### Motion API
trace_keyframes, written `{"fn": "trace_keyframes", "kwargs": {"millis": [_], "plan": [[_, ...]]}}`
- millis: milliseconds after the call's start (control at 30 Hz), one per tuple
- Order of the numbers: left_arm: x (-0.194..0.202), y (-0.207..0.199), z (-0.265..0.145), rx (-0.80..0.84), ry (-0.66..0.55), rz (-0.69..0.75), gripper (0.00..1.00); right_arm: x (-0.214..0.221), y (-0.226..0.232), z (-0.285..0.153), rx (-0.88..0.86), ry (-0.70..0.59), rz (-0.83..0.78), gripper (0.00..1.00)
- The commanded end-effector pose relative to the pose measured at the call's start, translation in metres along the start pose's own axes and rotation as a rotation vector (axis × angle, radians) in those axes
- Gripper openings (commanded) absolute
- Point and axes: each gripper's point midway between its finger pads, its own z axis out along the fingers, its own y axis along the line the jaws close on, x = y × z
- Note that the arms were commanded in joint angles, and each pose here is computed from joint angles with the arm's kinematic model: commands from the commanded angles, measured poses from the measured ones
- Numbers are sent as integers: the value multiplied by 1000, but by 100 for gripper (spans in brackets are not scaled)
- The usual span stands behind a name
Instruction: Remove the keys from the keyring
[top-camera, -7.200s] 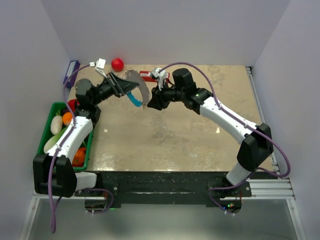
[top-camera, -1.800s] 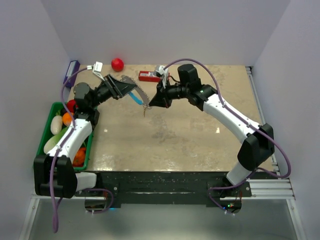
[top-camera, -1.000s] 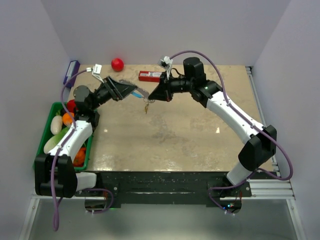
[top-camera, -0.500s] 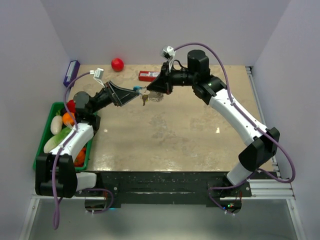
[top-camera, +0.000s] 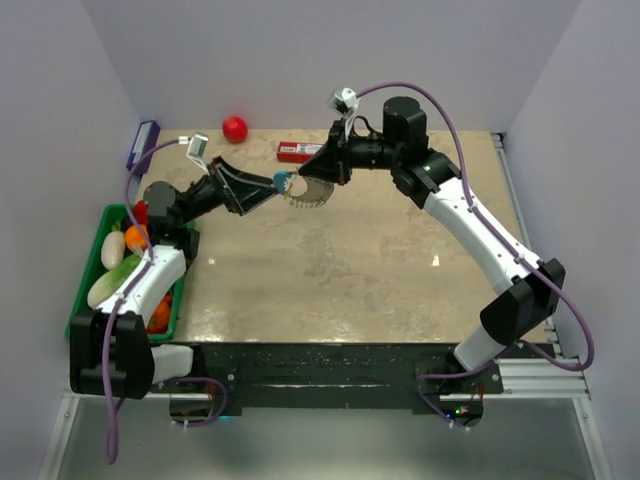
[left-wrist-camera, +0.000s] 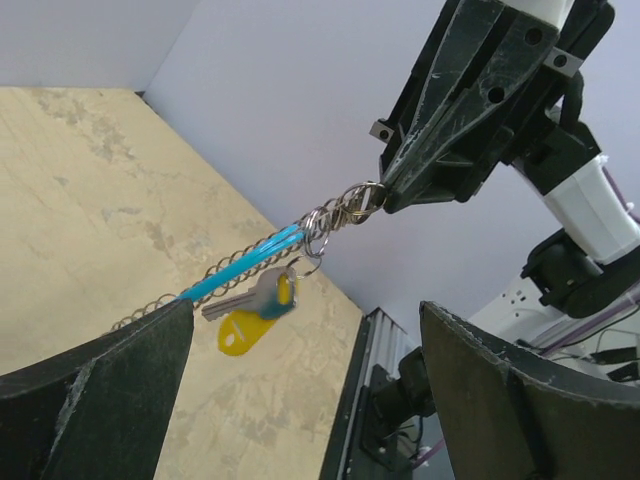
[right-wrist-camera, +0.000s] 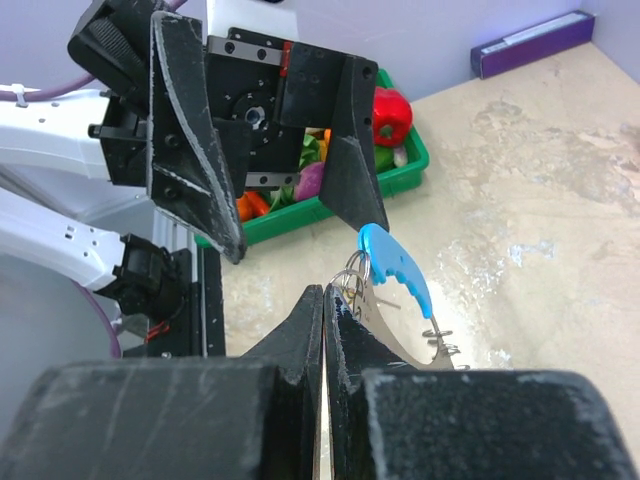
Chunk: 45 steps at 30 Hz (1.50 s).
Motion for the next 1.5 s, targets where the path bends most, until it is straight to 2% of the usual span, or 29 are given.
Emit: {"fn": "trace_keyframes", "kwargs": {"millis": [0, 133, 233, 267, 400, 433, 600, 667, 700, 733, 900, 1033, 1333, 1467], "plan": [[-26, -26, 6, 34, 10, 214, 99, -32, 24, -14, -35, -76, -83, 0], [-39, -42, 9, 59, 27, 295, 99, -31, 25, -15, -39, -75, -82, 0], [-58, -42, 17, -7, 31, 362, 99, -30, 24, -15, -38, -70, -79, 0], [-54, -35, 18, -39, 67, 388, 98, -29, 24, -14, -38, -70, -81, 0], [-58, -45, 29, -27, 100, 465, 86, -27, 22, -15, -31, -70, -78, 0], [-55, -48, 32, -17, 113, 471, 80, -26, 22, -14, -29, -69, -77, 0], [-41, -46, 38, -18, 148, 506, 74, -28, 23, -16, -32, -71, -79, 0], [-39, -45, 38, -20, 152, 531, 70, -28, 23, -16, -29, -71, -79, 0], [-39, -44, 39, -24, 153, 539, 63, -27, 23, -17, -27, -69, -77, 0], [-39, -42, 39, -36, 156, 546, 61, -27, 24, -17, -28, -70, -78, 0], [-43, -46, 38, -58, 159, 571, 58, -30, 20, -18, 3, -81, -86, 0], [-45, -40, 39, -102, 157, 585, 61, -32, 20, -18, 12, -88, -85, 0], [-35, -31, 40, -115, 190, 558, 59, -34, 16, -20, 44, -98, -84, 0], [-39, -54, 39, -44, 201, 630, 59, -36, 11, -22, 81, -110, -87, 0]]}}
